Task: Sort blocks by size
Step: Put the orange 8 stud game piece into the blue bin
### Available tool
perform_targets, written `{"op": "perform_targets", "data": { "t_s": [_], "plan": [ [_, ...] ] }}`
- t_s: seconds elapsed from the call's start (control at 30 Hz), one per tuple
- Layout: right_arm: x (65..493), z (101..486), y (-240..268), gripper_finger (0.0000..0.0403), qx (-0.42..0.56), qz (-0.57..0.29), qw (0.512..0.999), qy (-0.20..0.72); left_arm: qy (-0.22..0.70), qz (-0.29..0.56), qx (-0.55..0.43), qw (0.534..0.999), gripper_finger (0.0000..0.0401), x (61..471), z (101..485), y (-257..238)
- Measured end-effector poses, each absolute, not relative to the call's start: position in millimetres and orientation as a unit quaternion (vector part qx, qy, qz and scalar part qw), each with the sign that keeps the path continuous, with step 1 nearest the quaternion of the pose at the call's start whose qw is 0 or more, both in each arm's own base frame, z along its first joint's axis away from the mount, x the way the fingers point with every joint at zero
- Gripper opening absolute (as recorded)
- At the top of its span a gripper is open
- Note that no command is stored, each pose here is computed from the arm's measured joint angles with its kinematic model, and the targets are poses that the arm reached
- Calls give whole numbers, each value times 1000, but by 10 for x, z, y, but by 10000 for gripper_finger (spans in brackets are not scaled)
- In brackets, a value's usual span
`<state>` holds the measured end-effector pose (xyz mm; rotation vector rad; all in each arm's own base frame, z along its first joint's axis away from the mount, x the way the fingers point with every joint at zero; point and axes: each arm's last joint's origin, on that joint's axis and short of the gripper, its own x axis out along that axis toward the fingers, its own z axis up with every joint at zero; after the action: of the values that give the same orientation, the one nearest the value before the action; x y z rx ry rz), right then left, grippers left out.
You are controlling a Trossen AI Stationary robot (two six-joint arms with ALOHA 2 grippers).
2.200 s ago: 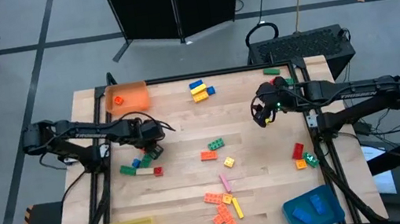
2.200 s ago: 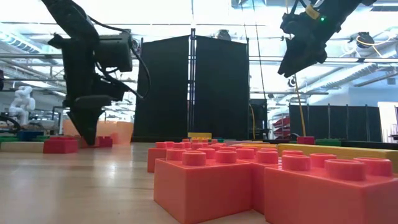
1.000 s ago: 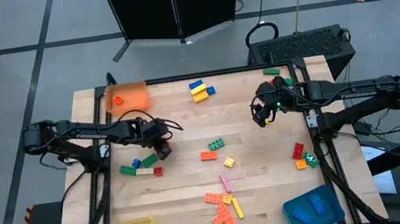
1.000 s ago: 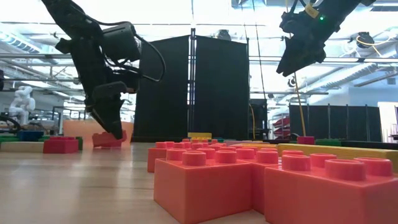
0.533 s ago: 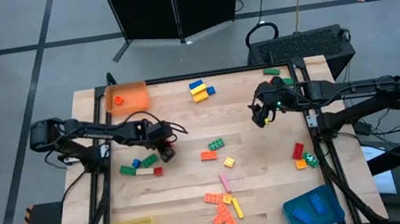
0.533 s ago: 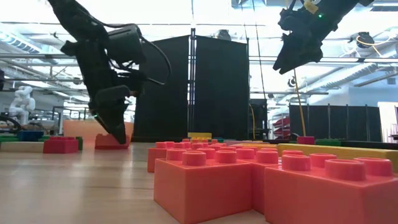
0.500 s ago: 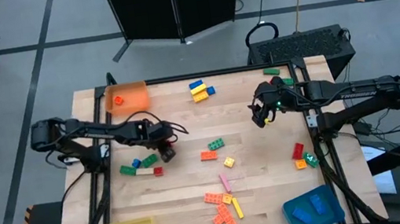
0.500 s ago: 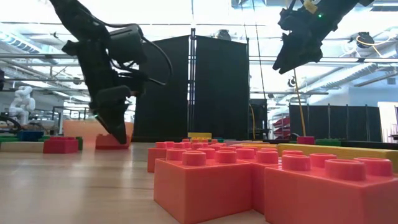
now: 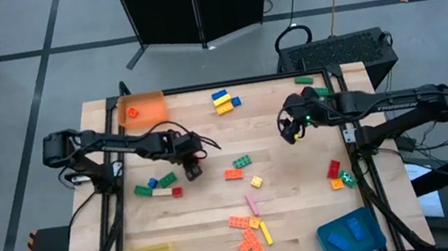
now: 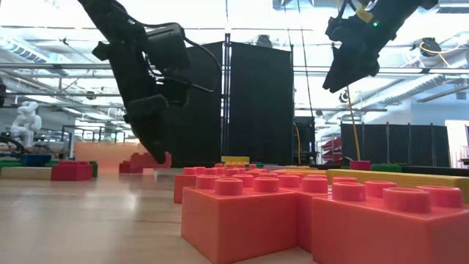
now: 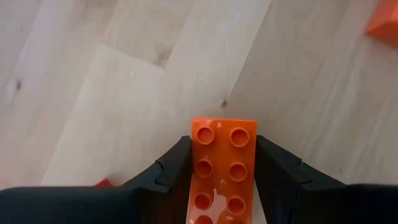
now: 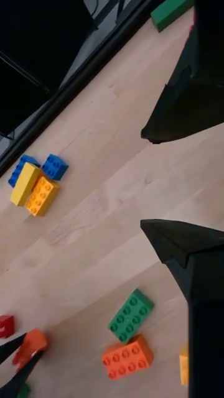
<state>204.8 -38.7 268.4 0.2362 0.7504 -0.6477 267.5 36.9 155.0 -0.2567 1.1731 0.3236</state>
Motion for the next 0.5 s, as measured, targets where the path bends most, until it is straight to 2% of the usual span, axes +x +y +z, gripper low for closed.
{"op": "perform_targets", "data": {
  "t_s": [0.2,0.5],
  "plan": [
    [2120,2575,-438,205,108,-319,858,387,573,166,-110,795,139,2639,1570,374],
    [2174,2493,-470,205,99,-320,849,409,565,172,-105,800,139,2654,1576,378]
  ]
}}
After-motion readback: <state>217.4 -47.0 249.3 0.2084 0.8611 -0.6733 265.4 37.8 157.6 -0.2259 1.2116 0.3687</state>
